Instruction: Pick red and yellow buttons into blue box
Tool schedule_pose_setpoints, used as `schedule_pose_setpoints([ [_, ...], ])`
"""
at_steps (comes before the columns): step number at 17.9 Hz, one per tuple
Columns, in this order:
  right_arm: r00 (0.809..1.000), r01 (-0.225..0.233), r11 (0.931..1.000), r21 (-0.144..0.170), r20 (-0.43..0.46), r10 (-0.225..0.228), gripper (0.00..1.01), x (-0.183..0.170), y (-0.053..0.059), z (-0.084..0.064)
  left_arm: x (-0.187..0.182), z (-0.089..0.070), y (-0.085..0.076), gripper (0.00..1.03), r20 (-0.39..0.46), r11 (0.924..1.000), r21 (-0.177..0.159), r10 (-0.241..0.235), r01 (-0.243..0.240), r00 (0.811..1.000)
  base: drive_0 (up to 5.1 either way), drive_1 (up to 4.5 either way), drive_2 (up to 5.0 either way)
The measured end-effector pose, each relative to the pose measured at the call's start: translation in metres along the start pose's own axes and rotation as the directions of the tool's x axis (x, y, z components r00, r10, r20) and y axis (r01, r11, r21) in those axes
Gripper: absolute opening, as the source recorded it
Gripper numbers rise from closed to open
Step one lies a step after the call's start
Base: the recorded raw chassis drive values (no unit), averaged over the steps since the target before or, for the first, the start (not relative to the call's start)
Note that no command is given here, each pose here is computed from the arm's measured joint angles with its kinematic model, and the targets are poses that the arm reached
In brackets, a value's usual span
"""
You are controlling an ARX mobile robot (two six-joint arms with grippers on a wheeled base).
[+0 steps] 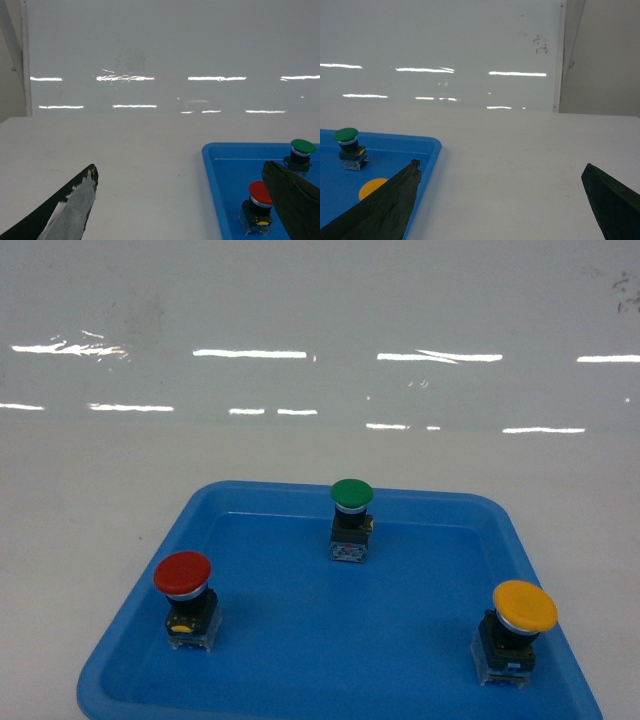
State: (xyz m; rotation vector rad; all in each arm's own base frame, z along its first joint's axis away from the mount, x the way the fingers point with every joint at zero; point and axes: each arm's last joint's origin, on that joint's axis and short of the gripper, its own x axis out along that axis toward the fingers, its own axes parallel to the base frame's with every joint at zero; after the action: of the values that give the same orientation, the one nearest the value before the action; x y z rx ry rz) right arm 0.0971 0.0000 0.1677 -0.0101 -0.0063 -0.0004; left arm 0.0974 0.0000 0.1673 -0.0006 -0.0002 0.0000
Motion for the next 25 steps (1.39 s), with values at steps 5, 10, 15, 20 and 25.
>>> schedule_pose_setpoints([
  [5, 1.000, 0.000, 1.0000, 0.000, 0.000, 0.000, 0.98, 0.000, 0.000, 0.000, 0.000, 0.000, 0.000, 0.98, 0.000, 1.0000, 0.000, 0.000, 0.000, 1.000, 0.0, 0.00, 0.0],
  [10, 1.000, 0.000, 1.0000, 0.000, 0.000, 0.000, 0.98, 0.000, 0.000, 0.000, 0.000, 0.000, 0.000, 0.98, 0.000, 1.0000, 0.000, 0.000, 0.000, 1.000, 0.0, 0.00, 0.0],
  [15, 1.000, 0.000, 1.0000, 0.000, 0.000, 0.000, 0.98, 0.000, 0.000, 0.000, 0.000, 0.000, 0.000, 0.98, 0.000, 1.0000, 0.000, 0.000, 0.000, 1.000, 0.0, 0.00, 0.0],
  [20, 1.000, -0.030, 0.9996, 0.000, -0.004, 0.030, 0.98, 0.000, 0.003, 0.000, 0.000, 0.001, 0.002, 0.98, 0.010, 0.9998, 0.001, -0.019, 0.019, 1.000, 0.0, 0.00, 0.0],
  [25, 0.997, -0.073, 0.9973, 0.000, -0.017, 0.073, 0.98, 0.009, 0.010, 0.001, 0.008, 0.004, -0.001, 0.98, 0.016, 0.9972, 0.002, -0.074, 0.074, 0.997, 0.0, 0.00, 0.0],
])
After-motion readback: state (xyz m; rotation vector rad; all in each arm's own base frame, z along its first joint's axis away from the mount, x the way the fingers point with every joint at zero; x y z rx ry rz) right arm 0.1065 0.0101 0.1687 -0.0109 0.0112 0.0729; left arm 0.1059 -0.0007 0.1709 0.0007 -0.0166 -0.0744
